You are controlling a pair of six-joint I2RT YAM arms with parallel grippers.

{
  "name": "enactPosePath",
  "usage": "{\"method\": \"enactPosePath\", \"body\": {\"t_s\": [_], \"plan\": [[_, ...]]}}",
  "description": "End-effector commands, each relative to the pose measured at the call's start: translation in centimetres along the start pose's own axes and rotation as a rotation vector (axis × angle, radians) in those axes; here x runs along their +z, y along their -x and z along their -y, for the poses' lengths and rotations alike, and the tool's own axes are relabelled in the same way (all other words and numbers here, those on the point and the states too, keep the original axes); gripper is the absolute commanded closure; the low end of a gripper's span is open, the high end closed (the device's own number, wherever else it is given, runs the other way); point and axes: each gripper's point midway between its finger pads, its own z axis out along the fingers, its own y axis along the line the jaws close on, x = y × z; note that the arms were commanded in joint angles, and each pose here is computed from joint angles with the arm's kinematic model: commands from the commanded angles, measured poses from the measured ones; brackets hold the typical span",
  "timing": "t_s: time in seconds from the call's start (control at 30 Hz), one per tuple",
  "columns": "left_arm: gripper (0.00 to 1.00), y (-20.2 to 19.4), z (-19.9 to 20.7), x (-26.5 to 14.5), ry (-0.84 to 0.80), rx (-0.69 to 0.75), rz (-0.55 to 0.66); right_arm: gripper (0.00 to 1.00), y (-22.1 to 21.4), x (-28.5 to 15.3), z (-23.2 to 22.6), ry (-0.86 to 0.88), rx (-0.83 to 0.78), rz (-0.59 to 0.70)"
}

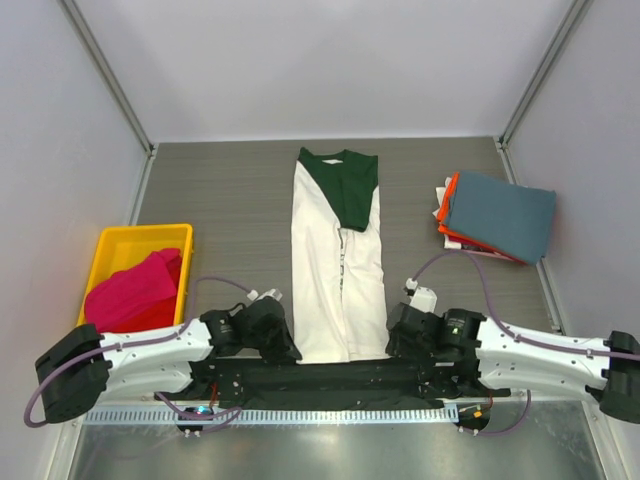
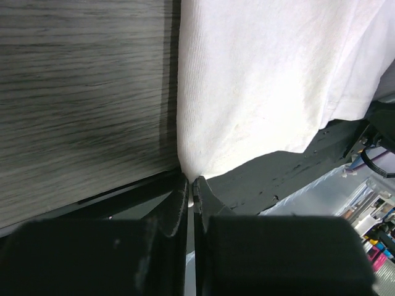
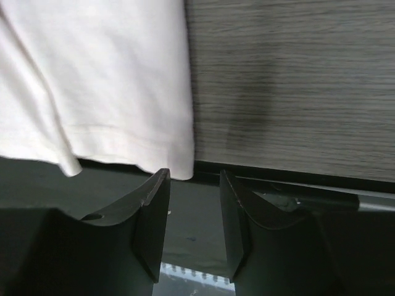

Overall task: Fold and stack the t-shirts
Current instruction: Fold the tshirt

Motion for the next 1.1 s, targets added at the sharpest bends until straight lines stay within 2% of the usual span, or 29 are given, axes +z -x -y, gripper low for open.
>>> {"method": "enactPosePath", "body": {"t_s": [0.0,0.1,0.47,0.63,0.8,1.07], "plan": [[1.00,0.5,0.5,-0.3,-0.049,-0.018,0.043,0.56,1.4,0.2,0.3,-0.079,0.011,0.063],[1.00,0.5,0.2,-0.6,-0.070,-0.025,0.055,0.59,1.2,1.0,0.7,-0.121,-0.003,0.056],[1.00,0.0,0.2,-0.6,-0.078,-0.017,0.030,0.60,2.4,-0.1,-2.0,0.049,0.092,0.111],[1.00,0.0,0.3,-0.7,-0.085,-0.017,0.029,0.61,3.4,-1.0,-0.3,-0.088,0.049,0.144],[1.00,0.0,0.4,-0.7,-0.088,-0.016,0.028,0.59,2.5,0.2,-2.6,0.018,0.049,0.104],[1.00,0.0,0.5,-1.0,-0.100,-0.017,0.030,0.60,-0.1,3.0,-1.5,-0.008,0.048,0.007]]}}
